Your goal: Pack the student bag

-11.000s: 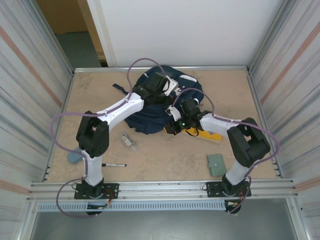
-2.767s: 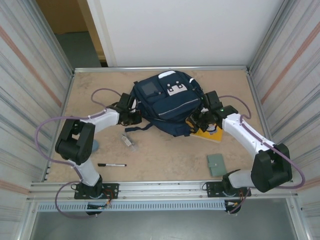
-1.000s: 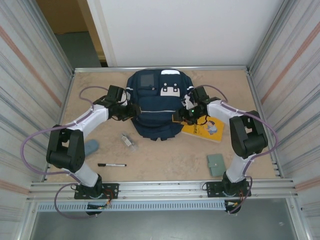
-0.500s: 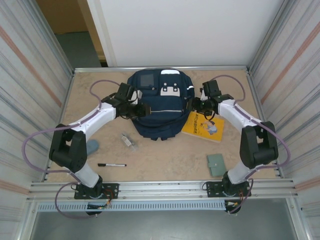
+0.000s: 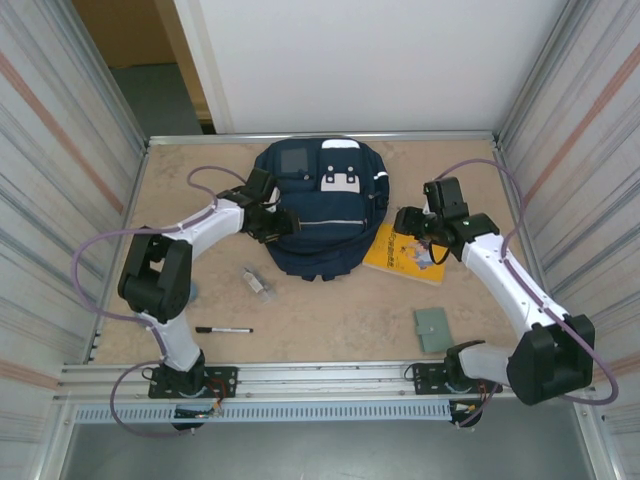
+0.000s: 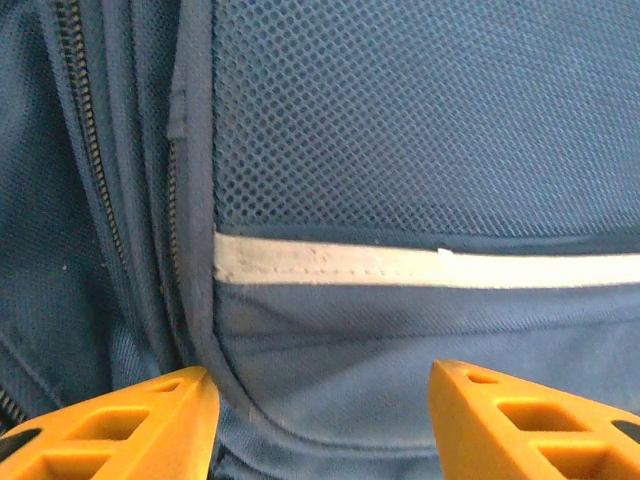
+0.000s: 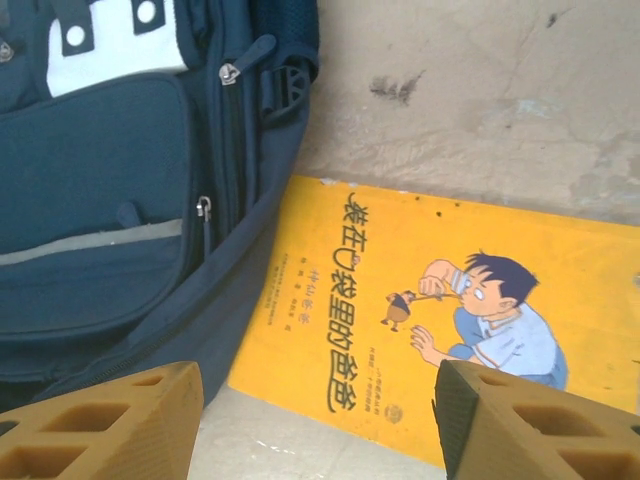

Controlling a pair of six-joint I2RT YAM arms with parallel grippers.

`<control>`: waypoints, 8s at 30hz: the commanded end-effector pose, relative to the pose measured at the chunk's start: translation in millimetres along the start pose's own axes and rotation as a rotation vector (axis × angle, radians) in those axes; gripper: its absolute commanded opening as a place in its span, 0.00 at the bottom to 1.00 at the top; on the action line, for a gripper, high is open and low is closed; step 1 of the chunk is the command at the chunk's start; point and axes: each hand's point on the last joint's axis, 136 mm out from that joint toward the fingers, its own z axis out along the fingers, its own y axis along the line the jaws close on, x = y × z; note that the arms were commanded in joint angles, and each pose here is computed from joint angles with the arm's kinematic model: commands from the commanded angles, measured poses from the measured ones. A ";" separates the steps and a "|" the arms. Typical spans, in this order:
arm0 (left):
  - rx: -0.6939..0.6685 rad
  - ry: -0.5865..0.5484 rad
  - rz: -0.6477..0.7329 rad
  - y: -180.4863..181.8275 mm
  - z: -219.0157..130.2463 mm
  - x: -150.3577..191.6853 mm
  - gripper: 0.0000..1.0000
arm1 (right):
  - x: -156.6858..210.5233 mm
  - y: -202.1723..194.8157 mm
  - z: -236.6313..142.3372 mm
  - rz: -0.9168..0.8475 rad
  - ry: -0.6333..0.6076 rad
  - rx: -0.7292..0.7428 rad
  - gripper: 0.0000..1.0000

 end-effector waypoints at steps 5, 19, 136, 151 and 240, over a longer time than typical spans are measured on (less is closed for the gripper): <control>0.034 -0.026 -0.018 -11.7 4.8 -11.6 0.38 | 2.4 -20.7 -15.9 -0.063 -0.015 0.115 0.64; 0.372 -0.315 0.122 -86.5 -111.5 -49.1 0.00 | 37.1 -3.7 -3.4 0.013 0.103 -0.119 0.98; 0.221 -0.183 0.479 -70.0 -82.1 134.7 0.49 | 233.5 69.7 65.5 -0.294 0.789 -0.374 0.54; 0.234 -0.109 0.523 -64.2 -56.4 151.4 0.50 | 284.4 87.2 26.0 -0.437 0.840 -0.367 0.61; 0.239 0.351 0.523 -32.8 -9.9 241.1 0.55 | 239.6 68.5 35.4 0.217 0.698 -0.036 0.56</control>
